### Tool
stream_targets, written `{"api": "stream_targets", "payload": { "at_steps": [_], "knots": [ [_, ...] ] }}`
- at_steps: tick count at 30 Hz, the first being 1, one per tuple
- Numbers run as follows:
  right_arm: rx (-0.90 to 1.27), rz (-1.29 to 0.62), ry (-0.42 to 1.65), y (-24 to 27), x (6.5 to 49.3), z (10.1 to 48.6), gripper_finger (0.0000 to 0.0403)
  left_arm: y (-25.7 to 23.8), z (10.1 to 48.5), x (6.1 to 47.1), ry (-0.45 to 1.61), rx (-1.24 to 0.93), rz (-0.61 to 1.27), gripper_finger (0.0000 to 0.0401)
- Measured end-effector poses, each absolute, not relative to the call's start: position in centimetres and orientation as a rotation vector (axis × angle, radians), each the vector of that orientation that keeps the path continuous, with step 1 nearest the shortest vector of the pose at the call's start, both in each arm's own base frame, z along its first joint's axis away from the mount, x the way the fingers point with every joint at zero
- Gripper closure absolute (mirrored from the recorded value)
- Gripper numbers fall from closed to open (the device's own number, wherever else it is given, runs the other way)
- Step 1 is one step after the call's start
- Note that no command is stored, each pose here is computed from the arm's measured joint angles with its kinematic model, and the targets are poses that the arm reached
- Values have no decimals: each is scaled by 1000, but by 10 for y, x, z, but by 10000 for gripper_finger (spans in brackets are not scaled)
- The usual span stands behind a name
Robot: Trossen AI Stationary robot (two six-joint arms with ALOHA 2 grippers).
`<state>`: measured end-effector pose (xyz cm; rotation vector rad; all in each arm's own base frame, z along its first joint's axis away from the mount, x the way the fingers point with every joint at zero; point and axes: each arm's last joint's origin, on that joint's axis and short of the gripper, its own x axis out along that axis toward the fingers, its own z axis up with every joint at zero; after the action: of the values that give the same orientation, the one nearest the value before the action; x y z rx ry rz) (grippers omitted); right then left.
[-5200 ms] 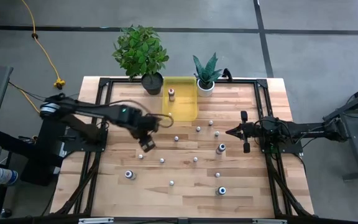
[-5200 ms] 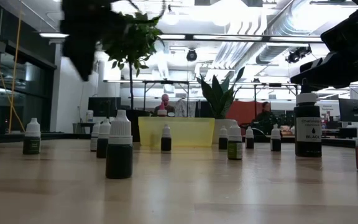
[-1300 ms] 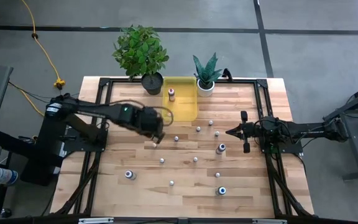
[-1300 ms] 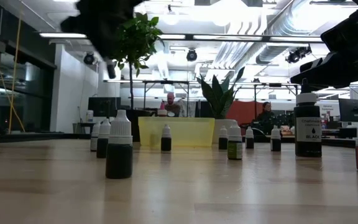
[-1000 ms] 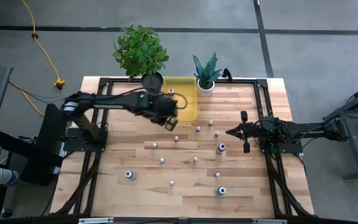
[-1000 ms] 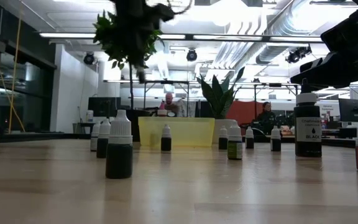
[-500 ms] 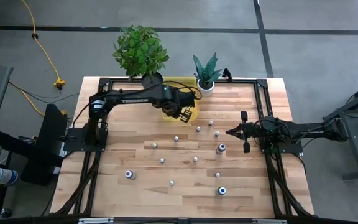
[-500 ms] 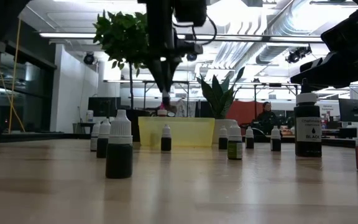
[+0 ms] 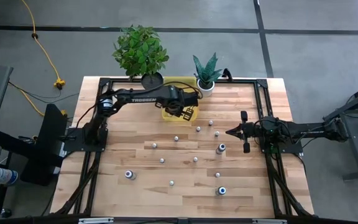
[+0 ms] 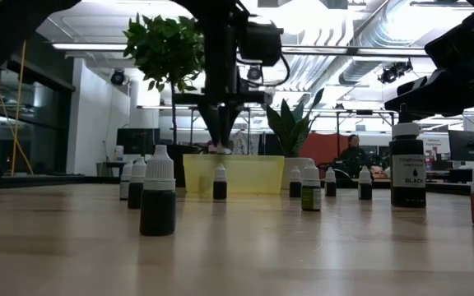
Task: Pick & Place food coloring
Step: Put the small green food coloring bottle into the yellow bin
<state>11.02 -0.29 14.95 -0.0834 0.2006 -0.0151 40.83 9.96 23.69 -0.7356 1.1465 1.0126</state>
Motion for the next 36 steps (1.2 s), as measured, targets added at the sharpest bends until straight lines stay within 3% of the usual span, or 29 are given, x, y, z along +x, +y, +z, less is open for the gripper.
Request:
{"api": "stream_targets", "payload": {
  "at_steps": [36],
  "knots": [
    [-83,-15,201,-3,110,149,402,105,198,412,1245,-731,975,364]
  ]
}}
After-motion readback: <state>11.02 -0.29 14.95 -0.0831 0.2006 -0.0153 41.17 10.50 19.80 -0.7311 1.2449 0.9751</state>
